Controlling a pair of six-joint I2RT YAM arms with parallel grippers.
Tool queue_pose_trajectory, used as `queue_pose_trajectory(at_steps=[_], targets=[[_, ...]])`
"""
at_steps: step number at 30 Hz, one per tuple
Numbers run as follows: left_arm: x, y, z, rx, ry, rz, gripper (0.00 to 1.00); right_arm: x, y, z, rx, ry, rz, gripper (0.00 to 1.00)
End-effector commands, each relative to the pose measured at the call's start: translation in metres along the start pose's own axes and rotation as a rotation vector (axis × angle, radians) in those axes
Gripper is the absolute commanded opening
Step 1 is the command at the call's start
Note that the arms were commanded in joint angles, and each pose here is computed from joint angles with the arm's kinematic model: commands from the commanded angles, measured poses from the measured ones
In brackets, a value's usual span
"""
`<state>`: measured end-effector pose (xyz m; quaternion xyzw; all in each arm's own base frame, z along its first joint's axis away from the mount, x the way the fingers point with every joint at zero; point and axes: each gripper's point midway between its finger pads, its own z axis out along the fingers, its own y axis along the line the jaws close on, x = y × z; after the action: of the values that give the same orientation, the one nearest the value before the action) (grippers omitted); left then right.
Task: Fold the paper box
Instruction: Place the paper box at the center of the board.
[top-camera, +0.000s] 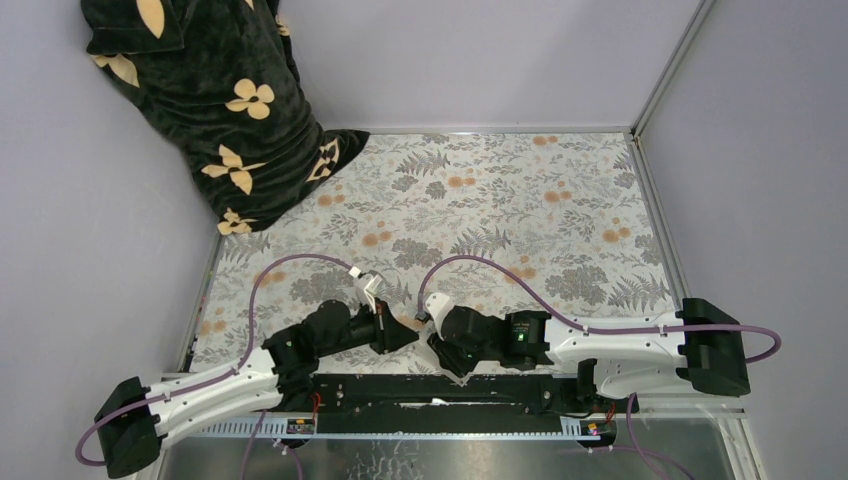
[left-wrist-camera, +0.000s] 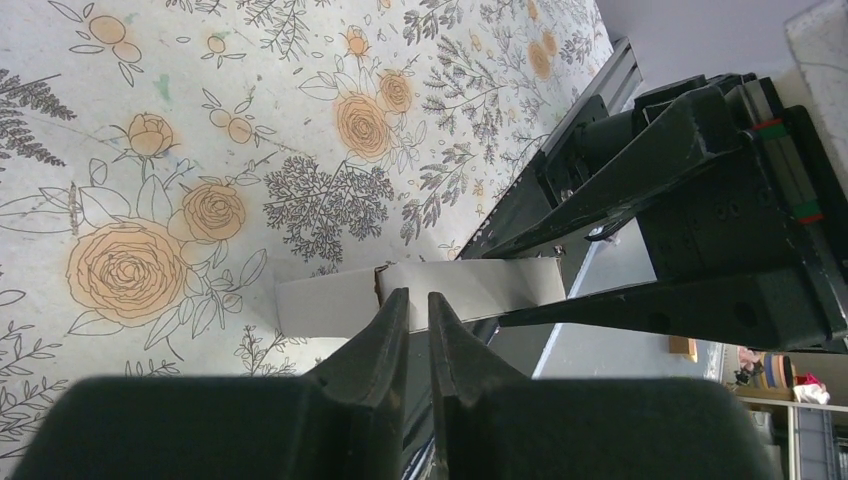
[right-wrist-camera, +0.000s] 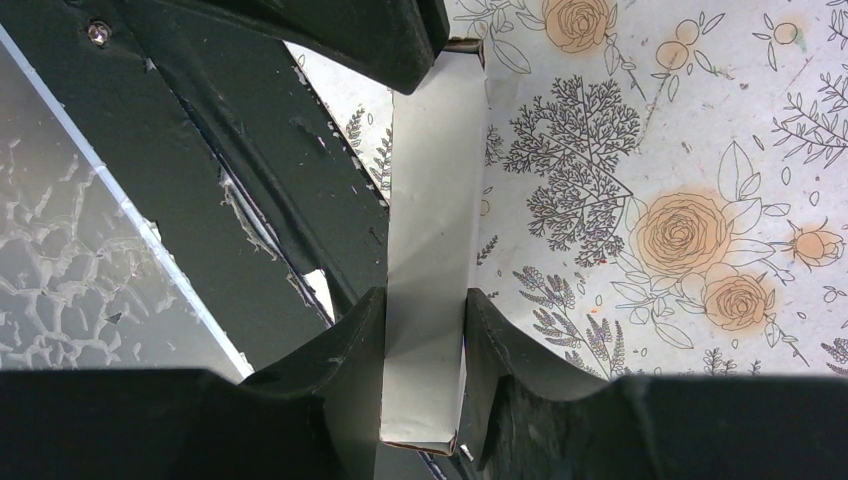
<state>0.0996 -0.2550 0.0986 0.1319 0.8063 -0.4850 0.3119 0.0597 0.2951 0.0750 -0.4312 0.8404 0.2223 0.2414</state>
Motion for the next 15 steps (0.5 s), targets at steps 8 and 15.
queue_pose_trajectory(at_steps=[8,15], targets=[[0.037,0.031,0.001,-0.124,0.136,-0.124,0.20,0.037,-0.011,0.005,0.050,0.125,0.005,0.18],[0.049,0.042,-0.003,-0.171,0.150,-0.196,0.18,0.038,-0.013,0.004,0.058,0.123,0.006,0.18]])
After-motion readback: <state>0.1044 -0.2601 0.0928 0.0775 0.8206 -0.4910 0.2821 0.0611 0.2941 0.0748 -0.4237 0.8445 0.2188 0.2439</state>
